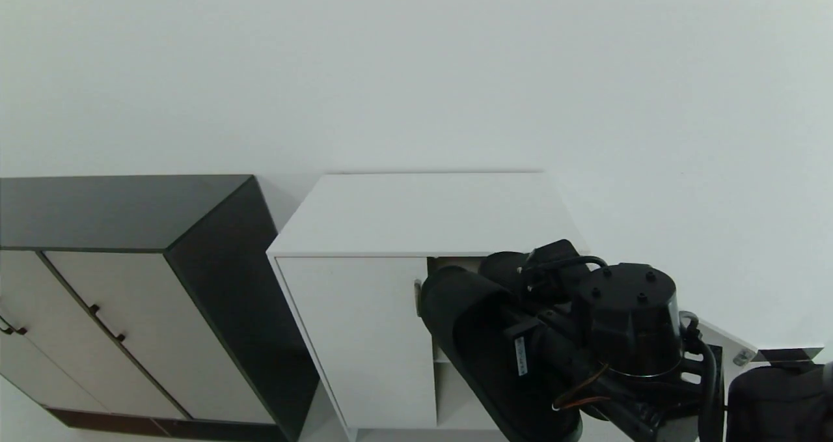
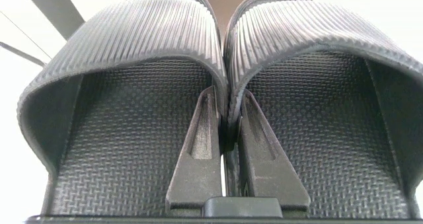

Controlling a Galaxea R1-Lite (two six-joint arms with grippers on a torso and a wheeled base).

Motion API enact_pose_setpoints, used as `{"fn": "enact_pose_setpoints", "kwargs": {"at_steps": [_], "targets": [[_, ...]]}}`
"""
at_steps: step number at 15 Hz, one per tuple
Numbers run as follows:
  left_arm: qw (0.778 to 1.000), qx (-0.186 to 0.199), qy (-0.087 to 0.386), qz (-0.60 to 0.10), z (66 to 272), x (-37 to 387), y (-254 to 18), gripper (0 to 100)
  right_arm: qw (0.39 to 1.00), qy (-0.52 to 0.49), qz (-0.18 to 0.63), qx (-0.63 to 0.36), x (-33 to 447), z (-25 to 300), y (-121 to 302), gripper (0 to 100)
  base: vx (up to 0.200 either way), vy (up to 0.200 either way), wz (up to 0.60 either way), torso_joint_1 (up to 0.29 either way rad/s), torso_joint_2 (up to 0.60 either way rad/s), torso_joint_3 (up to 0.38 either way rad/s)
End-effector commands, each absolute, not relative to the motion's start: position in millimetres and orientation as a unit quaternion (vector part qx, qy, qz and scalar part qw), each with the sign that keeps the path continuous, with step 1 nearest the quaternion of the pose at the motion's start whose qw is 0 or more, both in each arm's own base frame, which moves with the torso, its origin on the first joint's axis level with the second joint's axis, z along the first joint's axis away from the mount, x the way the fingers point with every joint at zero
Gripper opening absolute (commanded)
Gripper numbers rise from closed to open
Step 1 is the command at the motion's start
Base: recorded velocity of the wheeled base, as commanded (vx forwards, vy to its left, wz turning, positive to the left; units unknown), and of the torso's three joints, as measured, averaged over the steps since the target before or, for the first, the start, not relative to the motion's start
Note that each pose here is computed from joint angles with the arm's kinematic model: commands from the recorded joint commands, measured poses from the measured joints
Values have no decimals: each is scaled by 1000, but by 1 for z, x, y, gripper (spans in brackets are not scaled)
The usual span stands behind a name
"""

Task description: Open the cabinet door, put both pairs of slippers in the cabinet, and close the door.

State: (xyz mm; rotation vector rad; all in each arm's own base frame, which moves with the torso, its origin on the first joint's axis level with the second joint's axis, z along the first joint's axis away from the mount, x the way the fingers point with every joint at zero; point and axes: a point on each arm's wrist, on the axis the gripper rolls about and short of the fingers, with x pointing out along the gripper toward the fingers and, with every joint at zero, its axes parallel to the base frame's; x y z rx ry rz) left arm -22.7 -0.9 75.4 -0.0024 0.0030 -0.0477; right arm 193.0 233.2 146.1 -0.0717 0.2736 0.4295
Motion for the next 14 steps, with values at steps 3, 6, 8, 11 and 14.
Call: {"fn": "enact_pose_setpoints", "kwargs": {"at_steps": [3,6,8,11,14], "targets": [[1000,-1,2,-25,75,-23,-1,0,969,117,218,-25,190,148,231,0,0,0,0,0,0,0],[1000,-2,2,-25,75,-23,-1,0,967,110,225,-39,189,145,230,0,0,0,0,0,0,0],[1000,-2,2,-25,75,-23,-1,0,964,105,243,-32,188,145,230,0,0,0,0,0,0,0],[1000,-2,2,-25,75,-23,-1,0,963,104,245,-34,187,141,228,0,0,0,0,0,0,0],[1000,-1,2,-25,75,-23,-1,0,963,100,246,-38,186,140,226,0,0,0,0,0,0,0]]}}
